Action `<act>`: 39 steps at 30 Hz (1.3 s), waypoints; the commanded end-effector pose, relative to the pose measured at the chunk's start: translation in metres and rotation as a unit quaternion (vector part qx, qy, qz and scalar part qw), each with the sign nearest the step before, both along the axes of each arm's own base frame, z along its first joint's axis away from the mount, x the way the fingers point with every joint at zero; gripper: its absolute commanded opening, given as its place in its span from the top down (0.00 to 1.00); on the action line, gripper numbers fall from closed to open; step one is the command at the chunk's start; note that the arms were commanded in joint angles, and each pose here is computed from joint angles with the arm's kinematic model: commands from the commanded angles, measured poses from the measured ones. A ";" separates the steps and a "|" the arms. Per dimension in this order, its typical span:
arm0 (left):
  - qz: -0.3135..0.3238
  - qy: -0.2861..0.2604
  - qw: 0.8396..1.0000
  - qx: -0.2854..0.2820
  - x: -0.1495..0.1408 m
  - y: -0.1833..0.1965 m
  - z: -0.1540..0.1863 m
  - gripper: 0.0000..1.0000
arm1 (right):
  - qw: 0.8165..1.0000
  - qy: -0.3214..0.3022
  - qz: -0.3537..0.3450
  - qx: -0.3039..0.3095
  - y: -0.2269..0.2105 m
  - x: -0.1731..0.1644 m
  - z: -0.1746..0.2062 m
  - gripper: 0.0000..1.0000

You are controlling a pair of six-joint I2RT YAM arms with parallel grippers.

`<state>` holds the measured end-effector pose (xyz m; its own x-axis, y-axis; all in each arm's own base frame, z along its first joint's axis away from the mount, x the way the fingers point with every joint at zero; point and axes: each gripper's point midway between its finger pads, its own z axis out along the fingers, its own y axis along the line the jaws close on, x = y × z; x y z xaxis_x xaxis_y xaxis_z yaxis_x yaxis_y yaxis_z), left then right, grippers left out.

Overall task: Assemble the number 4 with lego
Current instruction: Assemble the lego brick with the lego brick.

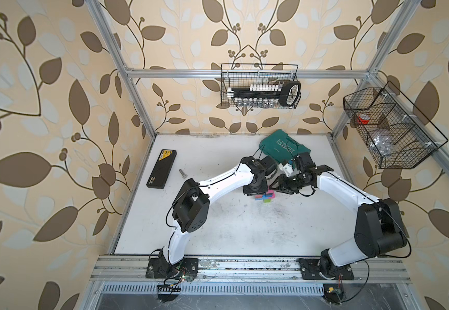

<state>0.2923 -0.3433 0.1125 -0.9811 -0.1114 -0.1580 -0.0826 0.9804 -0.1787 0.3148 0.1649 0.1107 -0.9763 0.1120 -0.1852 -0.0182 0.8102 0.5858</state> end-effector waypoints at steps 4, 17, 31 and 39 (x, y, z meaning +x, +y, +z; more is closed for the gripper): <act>-0.012 0.042 0.998 0.035 -0.013 0.009 -0.032 0.64 | 0.994 0.074 -0.013 -0.081 -0.026 -0.027 -0.046 0.60; -0.005 0.036 0.999 0.031 -0.002 0.013 -0.031 0.79 | 0.994 0.073 -0.014 -0.081 -0.027 -0.027 -0.046 0.60; -0.005 0.056 0.998 0.026 -0.007 0.011 -0.042 0.81 | 0.994 0.075 -0.014 -0.081 -0.028 -0.028 -0.047 0.60; -0.004 0.045 0.999 0.029 -0.003 0.012 -0.035 0.71 | 0.994 0.075 -0.014 -0.081 -0.028 -0.029 -0.048 0.60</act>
